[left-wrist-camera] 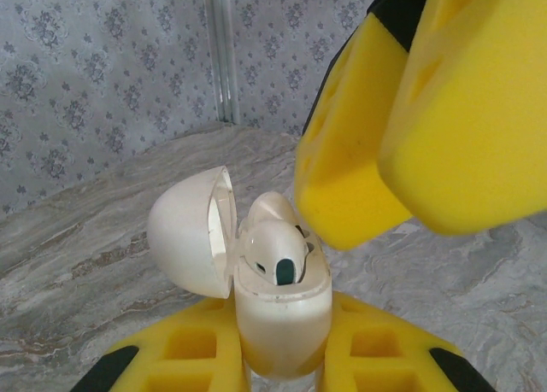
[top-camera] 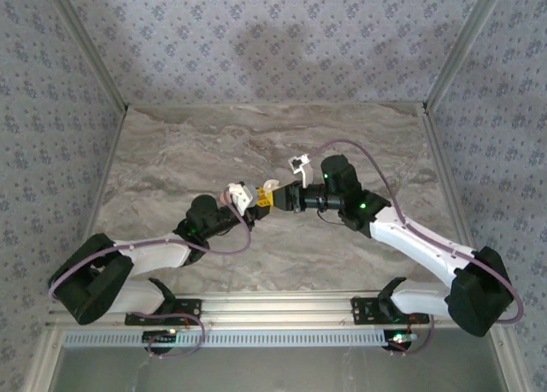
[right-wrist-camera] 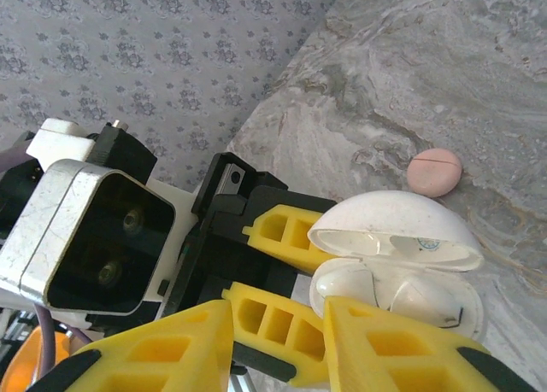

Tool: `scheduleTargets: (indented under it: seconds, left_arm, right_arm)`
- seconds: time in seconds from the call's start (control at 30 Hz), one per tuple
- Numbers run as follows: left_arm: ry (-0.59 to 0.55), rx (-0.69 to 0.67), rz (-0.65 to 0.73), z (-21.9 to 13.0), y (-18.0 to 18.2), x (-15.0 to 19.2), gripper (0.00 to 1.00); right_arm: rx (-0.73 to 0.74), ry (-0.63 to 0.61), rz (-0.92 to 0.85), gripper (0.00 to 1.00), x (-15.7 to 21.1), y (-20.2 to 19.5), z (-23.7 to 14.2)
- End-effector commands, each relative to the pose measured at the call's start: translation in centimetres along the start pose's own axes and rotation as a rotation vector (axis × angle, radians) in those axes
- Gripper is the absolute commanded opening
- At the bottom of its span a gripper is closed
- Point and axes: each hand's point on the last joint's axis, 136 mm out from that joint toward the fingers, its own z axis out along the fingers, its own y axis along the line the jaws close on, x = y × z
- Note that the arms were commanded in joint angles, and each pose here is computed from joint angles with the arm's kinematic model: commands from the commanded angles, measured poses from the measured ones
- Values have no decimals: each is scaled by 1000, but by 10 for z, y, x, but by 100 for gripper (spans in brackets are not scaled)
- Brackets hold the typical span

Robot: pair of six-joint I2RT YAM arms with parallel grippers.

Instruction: Insert the wireless bluetooth earbuds into the charging case

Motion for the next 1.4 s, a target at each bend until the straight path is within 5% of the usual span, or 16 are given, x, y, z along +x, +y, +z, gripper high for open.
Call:
scheduleTargets:
  seconds: [0.0,0.27,0.47,0.83,1.37]
  left_arm:
    - [-50,44,41,1,-9,-21,13]
    - [-14,123,85,0,-23,-16,13]
    - [23,178,146,-2,-34,-12,13]
    - [83,257,245,-4,-50,-8,13]
    - [88,276,265,-3,-56,-9,13]
  right_arm:
    - [30,-48,-98,36,-15,10,-19]
    - [192,15,-364,54,-10,-4,-63]
    - [229,54,-607,58,-9,-3,-77]
    - [-20,201,-1069,71,33,15,-71]
    - [-142,277,-1043,79,42,2,-35]
